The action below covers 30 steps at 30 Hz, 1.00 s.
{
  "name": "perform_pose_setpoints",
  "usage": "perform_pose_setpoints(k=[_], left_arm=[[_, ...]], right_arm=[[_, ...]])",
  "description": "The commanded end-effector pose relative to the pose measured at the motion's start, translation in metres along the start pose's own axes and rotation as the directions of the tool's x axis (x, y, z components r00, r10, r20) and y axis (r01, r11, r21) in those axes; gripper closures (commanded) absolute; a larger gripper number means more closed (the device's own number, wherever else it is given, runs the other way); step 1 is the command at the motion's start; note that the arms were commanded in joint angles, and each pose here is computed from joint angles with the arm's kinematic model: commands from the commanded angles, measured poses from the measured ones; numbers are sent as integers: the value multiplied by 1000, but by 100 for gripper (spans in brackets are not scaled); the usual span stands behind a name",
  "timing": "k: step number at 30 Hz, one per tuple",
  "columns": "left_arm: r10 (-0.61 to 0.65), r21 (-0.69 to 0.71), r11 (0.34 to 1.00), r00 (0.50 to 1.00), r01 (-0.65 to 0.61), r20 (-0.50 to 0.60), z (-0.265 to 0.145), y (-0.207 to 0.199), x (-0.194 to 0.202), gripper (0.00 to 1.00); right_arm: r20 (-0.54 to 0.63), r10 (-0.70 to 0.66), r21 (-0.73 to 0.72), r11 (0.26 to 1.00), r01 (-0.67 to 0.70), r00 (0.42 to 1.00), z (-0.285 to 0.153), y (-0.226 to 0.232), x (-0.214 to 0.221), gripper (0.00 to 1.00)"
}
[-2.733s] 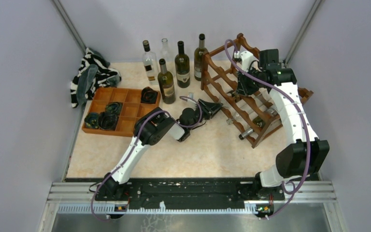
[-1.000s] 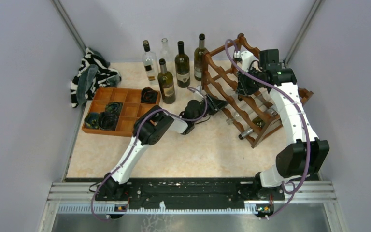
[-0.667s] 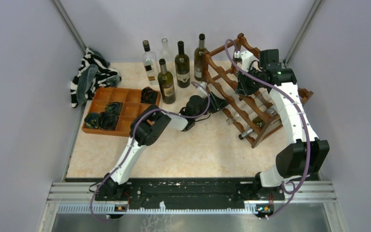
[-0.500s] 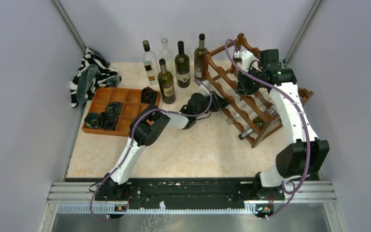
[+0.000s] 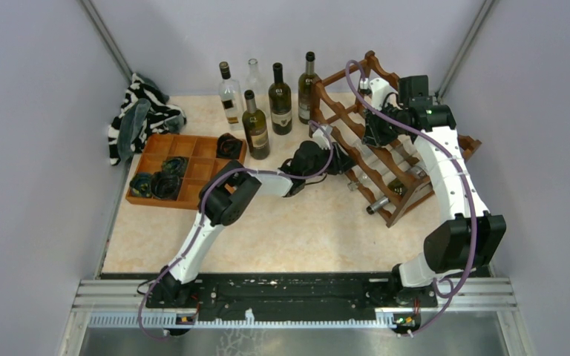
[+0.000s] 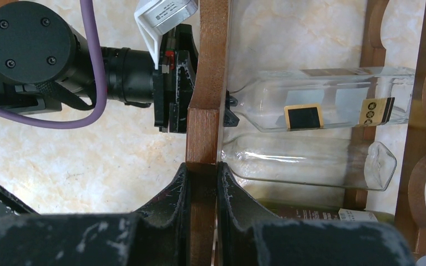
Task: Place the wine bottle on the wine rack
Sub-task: Place the wine bottle in the wine rack.
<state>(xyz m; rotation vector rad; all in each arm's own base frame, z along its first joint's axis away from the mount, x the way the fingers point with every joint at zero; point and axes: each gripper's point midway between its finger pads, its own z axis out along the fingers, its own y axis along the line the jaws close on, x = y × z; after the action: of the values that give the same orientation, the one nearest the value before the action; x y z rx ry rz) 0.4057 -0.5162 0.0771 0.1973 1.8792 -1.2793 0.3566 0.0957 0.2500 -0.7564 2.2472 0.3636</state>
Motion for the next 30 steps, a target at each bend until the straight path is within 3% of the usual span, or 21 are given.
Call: perform_pose_setpoints(k=[1,8,13,30], left_arm=[[24,-74,997,1000,-24,5,-5,6,-16,66],[47,-138,990,998,-42,36,-12,11,-28,49],[81,-155,985,996,-74,41,-12,11,-35,43],[244,-241,943,969,-227,39,-41,7,-54,34]], right_arm=[[127,-16,-97,995,28,992,-12,24,-30,98],[124,-16,-103,994,29,992,-11,25,-28,97],[127,-15,-105,994,28,992,-12,25,-29,97],[127,-14,-109,994,28,992,-11,25,-29,96]])
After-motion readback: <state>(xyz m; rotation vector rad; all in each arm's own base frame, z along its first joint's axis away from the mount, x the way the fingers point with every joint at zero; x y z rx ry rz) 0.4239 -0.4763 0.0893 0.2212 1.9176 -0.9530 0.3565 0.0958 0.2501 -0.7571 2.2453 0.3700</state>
